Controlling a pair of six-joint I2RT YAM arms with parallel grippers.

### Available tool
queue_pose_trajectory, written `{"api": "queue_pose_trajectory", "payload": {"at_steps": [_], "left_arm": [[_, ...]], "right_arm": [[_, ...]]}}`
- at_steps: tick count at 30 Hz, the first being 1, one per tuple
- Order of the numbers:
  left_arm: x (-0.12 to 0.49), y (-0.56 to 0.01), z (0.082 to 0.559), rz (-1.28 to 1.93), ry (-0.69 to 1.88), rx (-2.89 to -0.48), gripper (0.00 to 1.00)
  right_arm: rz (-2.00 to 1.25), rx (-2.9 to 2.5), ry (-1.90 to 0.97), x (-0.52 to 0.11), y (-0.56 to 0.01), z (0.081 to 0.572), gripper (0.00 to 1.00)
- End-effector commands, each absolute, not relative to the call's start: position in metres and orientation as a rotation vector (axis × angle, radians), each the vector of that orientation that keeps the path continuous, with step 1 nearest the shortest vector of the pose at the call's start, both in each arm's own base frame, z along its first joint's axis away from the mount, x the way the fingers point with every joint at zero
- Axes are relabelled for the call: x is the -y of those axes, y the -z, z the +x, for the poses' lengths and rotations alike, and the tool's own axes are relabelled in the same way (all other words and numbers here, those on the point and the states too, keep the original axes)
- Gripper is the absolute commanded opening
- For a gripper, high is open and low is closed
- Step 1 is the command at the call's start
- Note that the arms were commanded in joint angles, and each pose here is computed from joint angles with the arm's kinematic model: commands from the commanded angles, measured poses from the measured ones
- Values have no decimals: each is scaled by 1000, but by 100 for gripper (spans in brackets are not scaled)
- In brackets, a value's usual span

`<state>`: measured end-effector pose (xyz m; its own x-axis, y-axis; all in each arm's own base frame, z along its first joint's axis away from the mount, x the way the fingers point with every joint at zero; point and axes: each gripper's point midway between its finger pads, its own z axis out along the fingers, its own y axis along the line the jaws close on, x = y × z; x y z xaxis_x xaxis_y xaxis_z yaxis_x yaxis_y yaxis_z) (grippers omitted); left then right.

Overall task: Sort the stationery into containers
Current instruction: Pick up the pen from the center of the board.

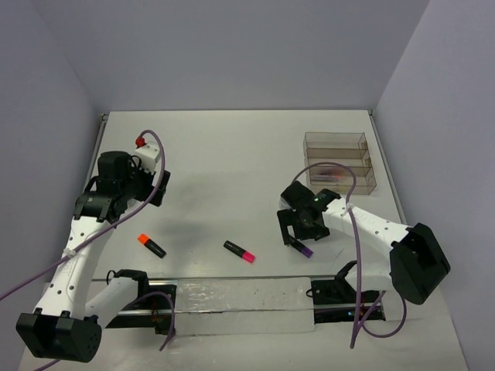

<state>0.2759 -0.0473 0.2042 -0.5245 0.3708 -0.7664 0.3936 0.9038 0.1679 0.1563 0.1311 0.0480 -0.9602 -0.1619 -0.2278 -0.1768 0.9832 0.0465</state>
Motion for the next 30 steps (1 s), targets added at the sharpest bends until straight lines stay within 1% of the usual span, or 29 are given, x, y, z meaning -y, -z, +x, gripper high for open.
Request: {"api": "queue_pose_trajectory", "payload": {"at_steps": [1,6,10,12,13,14,16,17,18,19,25,27,30], "left_arm": [[45,-209,278,563,7,-2129,99],[43,-212,278,579,-13,-2118,99],[41,-215,278,577,-29,-2105,99],[41,-215,277,580,-30,-2104,99],[41,-215,277,582,-31,-2104,99],[40,-215,277,582,-33,-2103,99],[40,-215,277,579,-37,-2104,99],[40,-215,277,578,-38,-2106,99],[40,-214,277,579,-34,-2107,99],[41,-213,278,579,-31,-2110,99],[43,-211,277,586,-14,-2121,99],[42,-210,277,586,-17,-2126,99],[43,-208,276,597,-9,-2133,99]], "right_arm": [[-237,-2893,-66,-135,-43,161,100],[-296,-3006,-5,-133,-12,149,100],[-329,-3014,23,-137,2,157,98],[-349,-3029,18,-140,4,156,91],[-359,-3030,4,-142,4,155,85],[-365,-3027,-6,-143,3,155,70],[-368,-3018,-1,-143,0,155,33],[-374,-3012,0,-144,-3,154,16],[-384,-3004,-18,-146,-6,153,7],[-391,-3000,-30,-148,-8,152,1],[-454,-2949,-95,-162,-27,150,0],[-506,-2818,-228,-187,-65,166,0],[-476,-2531,-556,-231,-143,199,0]]}}
